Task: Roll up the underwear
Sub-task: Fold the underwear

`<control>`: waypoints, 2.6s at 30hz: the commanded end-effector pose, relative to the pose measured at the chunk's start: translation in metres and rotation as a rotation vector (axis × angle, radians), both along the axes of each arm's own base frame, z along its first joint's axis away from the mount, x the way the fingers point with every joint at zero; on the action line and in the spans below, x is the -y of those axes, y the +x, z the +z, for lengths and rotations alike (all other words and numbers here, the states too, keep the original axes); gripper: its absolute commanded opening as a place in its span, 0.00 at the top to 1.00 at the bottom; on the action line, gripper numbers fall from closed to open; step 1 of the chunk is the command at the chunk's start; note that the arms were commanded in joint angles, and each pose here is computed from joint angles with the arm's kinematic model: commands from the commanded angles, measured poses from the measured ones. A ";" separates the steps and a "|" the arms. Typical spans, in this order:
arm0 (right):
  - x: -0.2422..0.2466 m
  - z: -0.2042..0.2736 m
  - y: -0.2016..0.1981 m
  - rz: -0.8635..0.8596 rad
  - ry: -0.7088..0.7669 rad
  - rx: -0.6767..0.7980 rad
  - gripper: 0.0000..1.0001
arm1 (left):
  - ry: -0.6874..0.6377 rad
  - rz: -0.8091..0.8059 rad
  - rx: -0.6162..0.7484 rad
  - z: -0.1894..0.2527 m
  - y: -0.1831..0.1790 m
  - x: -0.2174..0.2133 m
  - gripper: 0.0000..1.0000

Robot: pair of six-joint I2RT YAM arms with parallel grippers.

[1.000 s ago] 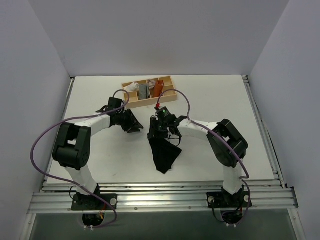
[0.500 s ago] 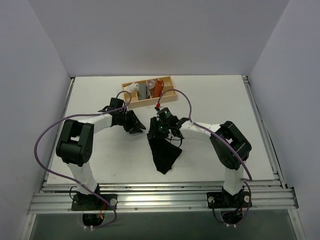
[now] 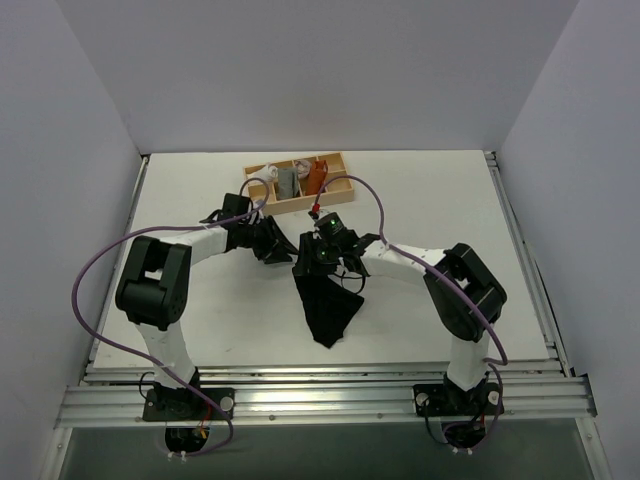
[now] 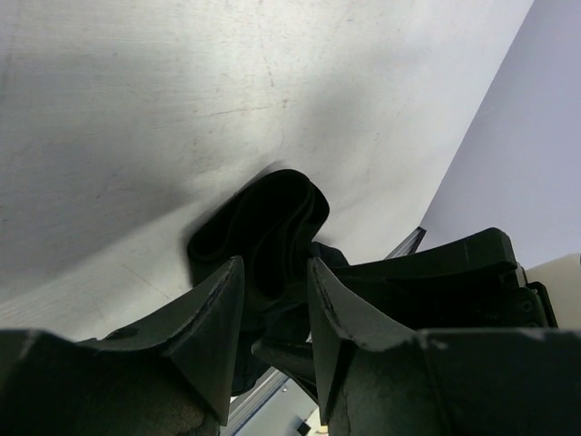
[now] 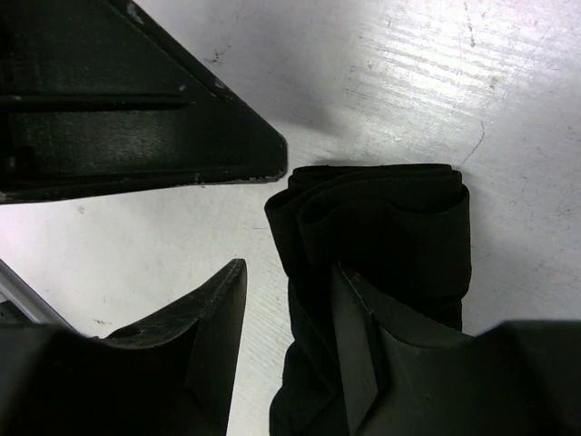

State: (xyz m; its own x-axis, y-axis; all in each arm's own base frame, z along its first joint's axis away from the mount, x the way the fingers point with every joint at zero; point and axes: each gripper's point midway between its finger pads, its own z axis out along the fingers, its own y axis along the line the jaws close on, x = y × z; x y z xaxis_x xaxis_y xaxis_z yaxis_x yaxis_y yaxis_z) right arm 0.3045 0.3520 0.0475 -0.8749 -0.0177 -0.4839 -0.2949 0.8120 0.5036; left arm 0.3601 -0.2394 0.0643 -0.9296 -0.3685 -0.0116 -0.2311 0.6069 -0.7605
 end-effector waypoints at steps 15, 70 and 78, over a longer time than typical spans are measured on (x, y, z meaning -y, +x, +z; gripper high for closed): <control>-0.006 0.029 0.001 0.015 0.052 0.042 0.62 | 0.117 -0.155 -0.011 -0.028 -0.024 0.008 0.56; 0.132 -0.024 -0.087 0.240 -0.625 0.021 0.52 | 0.222 -0.159 -0.008 -0.059 -0.019 -0.027 0.67; 0.121 -0.005 -0.087 0.228 -0.584 0.049 0.52 | 0.263 -0.106 0.037 -0.020 -0.011 -0.034 0.60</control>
